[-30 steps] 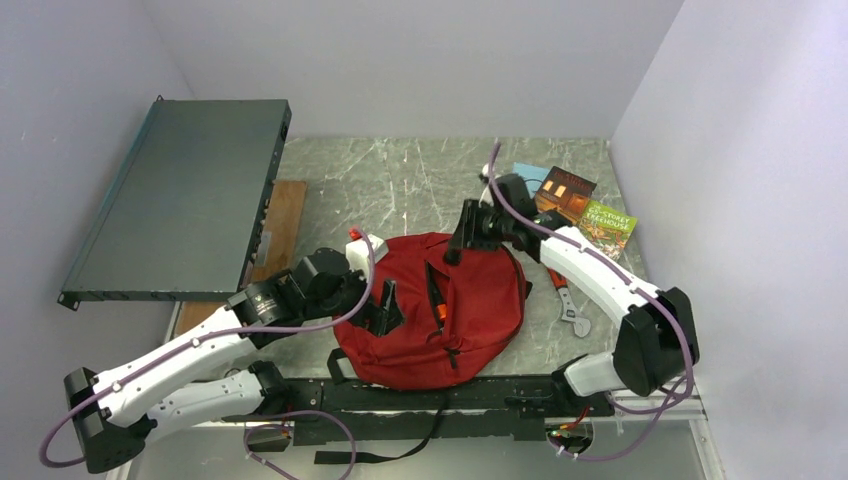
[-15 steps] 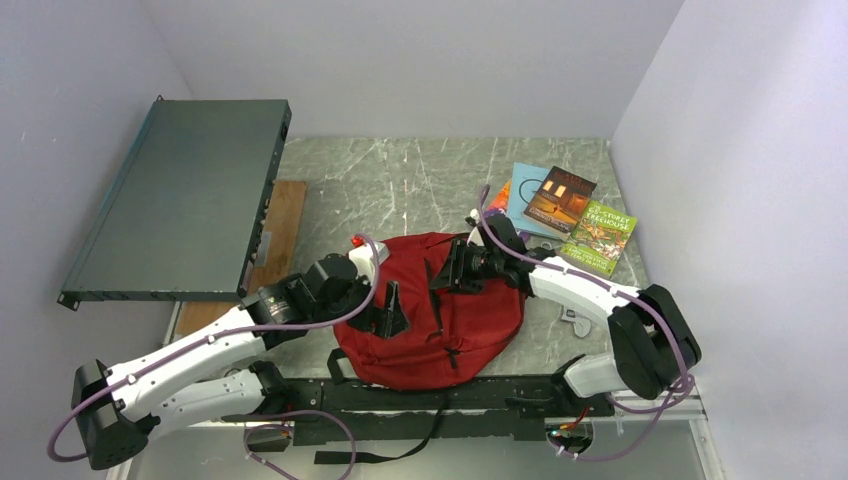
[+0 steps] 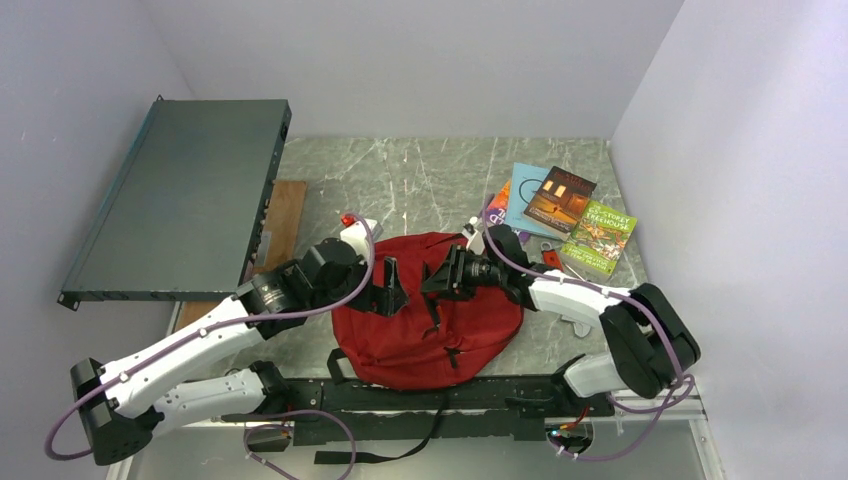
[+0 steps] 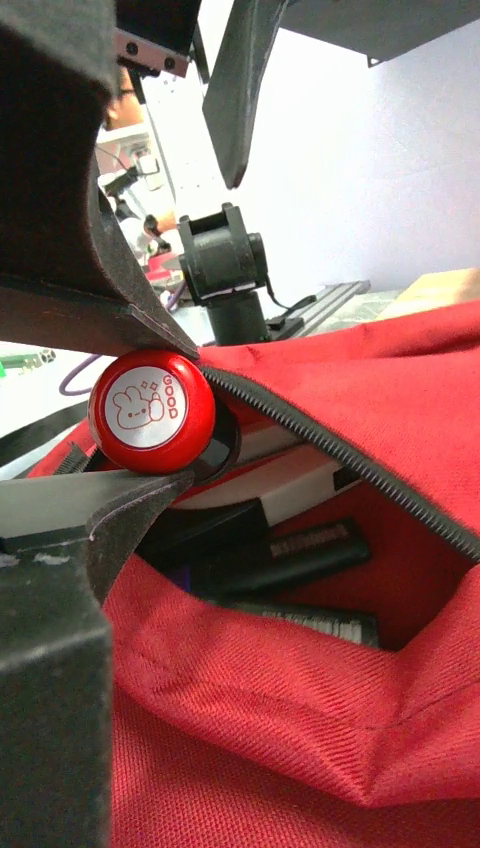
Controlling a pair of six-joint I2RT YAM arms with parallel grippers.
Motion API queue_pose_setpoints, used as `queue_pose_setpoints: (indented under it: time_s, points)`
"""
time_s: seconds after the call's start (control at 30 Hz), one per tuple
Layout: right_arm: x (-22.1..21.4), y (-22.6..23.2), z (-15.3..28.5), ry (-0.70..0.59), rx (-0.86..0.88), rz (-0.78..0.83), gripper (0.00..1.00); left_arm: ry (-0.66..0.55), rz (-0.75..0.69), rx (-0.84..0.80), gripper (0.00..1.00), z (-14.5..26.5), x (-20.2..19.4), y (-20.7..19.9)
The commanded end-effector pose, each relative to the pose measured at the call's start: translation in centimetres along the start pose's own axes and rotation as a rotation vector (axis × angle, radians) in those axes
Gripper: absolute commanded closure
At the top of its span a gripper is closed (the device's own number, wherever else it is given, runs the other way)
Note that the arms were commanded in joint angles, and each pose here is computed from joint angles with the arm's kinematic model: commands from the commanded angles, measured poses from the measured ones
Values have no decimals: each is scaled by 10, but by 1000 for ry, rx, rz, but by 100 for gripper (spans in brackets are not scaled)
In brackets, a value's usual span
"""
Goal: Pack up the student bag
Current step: Place the personal item in the student bag.
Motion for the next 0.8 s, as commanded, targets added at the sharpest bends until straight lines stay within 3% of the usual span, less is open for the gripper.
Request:
queue_pose_setpoints:
  time_s: [0.0, 0.33, 0.53, 0.77]
  points:
    - [-4, 8, -7, 38, 128, -16, 77, -22, -12, 34, 4, 3, 16, 2]
    - [-3, -14, -19, 99, 16, 12, 52, -9, 47, -16, 4, -12, 5, -4]
    - [2, -21, -2, 61, -69, 78, 23, -17, 21, -18, 4, -15, 11, -6]
    - [18, -22, 24, -34, -113, 88, 21, 1, 4, -34, 4, -25, 14, -9]
Point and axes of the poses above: each gripper's point midway between its finger pads, its own z axis back along the fingers, its own y axis along the line the jaws close on, x = y × z, the point moved 4 cm from there along z, back along the fingers, and after that the axes turned 15 degrees about -z, right-handed, at the moved point
